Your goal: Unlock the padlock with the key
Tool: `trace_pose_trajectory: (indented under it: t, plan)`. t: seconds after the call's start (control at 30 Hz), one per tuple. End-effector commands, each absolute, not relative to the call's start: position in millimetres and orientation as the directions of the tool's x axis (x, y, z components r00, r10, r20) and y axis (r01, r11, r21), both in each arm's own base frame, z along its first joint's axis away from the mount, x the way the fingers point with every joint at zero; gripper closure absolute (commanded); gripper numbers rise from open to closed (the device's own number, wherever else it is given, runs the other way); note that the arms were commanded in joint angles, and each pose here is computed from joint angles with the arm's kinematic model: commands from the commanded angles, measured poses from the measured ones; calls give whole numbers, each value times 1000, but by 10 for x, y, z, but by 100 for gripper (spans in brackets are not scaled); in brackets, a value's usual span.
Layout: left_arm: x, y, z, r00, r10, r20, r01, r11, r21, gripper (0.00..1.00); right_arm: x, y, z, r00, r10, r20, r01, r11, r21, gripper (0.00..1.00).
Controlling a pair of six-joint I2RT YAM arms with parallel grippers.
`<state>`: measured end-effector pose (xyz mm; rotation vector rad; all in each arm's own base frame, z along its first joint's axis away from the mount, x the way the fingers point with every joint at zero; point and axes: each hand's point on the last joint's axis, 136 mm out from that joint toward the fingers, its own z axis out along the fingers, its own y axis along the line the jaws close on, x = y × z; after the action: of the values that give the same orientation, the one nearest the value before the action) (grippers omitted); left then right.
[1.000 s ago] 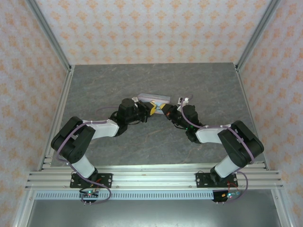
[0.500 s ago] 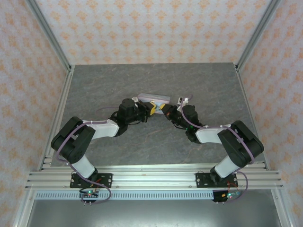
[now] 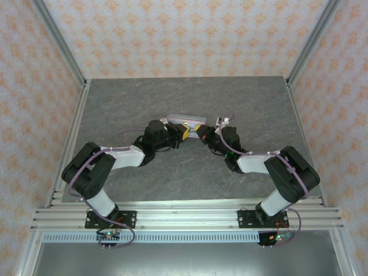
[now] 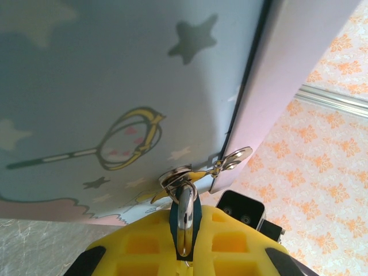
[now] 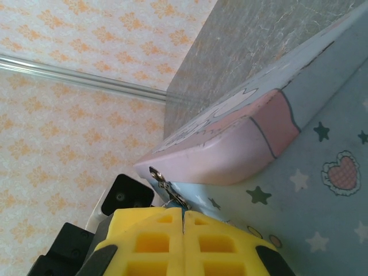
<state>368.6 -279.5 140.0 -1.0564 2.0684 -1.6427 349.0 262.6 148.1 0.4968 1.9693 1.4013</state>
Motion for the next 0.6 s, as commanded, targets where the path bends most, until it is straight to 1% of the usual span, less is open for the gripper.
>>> trace_pose_trajectory:
  t: [0.0, 0.33, 0.57]
  plan:
    - [3610, -2870, 1622, -722, -668, 180, -299, 66, -952, 100, 3529, 2693, 1611, -702, 644, -305, -108, 326, 939, 100]
    - [3613, -2873, 1573, -720, -671, 181, -307, 73, -949, 100, 3442, 2645, 1507, -710, 639, -294, -89, 333, 939, 100]
    - [3612, -2901, 1565, -724, -666, 180, -307, 76, -949, 100, 3468, 2689, 1609, -713, 635, -296, -110, 315, 943, 100]
